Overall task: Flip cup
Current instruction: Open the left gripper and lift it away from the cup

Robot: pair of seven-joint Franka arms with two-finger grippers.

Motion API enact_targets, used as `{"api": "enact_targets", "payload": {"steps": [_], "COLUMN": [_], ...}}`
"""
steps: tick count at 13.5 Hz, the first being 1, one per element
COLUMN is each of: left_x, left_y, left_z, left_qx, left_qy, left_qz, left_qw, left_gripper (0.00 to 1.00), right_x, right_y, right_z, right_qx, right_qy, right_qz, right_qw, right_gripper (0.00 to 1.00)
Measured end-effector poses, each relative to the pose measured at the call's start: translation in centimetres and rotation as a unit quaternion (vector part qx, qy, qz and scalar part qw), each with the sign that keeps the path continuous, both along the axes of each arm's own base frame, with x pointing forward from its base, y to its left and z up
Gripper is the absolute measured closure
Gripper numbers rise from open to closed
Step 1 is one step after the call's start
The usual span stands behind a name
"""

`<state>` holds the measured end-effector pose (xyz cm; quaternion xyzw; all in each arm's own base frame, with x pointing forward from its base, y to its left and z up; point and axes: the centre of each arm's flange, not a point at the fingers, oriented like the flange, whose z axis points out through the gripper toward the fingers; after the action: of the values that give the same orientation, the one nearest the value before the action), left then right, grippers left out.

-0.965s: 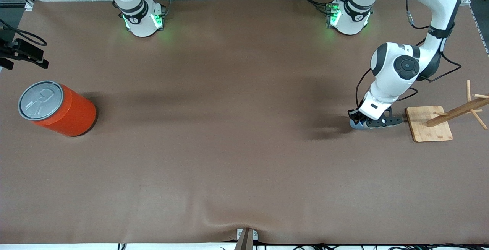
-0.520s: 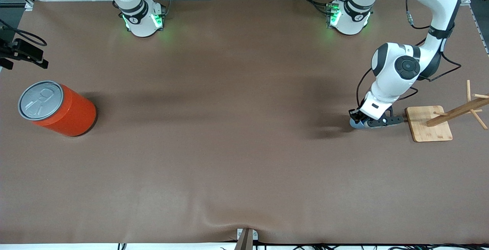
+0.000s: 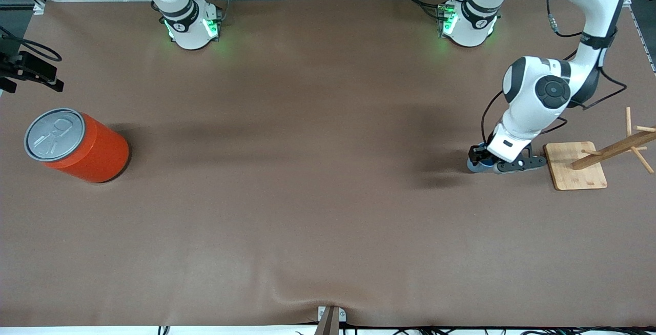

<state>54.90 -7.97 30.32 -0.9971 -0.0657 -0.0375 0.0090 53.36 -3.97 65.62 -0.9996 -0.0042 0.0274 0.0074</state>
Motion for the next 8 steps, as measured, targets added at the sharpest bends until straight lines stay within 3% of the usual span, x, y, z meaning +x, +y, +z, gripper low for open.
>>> {"api": "enact_targets", "payload": {"steps": [2, 3, 8], "left_x": [0.8, 1.1, 2.2], "left_y": [-0.2, -0.2, 0.2], "left_z": [4.1, 6.5, 18.0], "left_qx": [0.010, 0.015, 0.033], "left_qy": [0.011, 0.014, 0.035], "left_qz": [0.001, 0.002, 0.000], "left_qw": [1.000, 1.000, 0.999], "left_gripper": [0.03, 0.00, 0.00], "right_x": [0.0, 0.0, 0.0], "right_y": [0.0, 0.0, -0.1], "right_z": [0.1, 0.1, 0.1], "right_qx": [0.000, 0.000, 0.000], "right_qy": [-0.001, -0.001, -0.001], "right_qz": [0.000, 0.000, 0.000], "right_qw": [1.000, 1.000, 1.000], "right_gripper": [0.00, 0.00, 0.00]}}
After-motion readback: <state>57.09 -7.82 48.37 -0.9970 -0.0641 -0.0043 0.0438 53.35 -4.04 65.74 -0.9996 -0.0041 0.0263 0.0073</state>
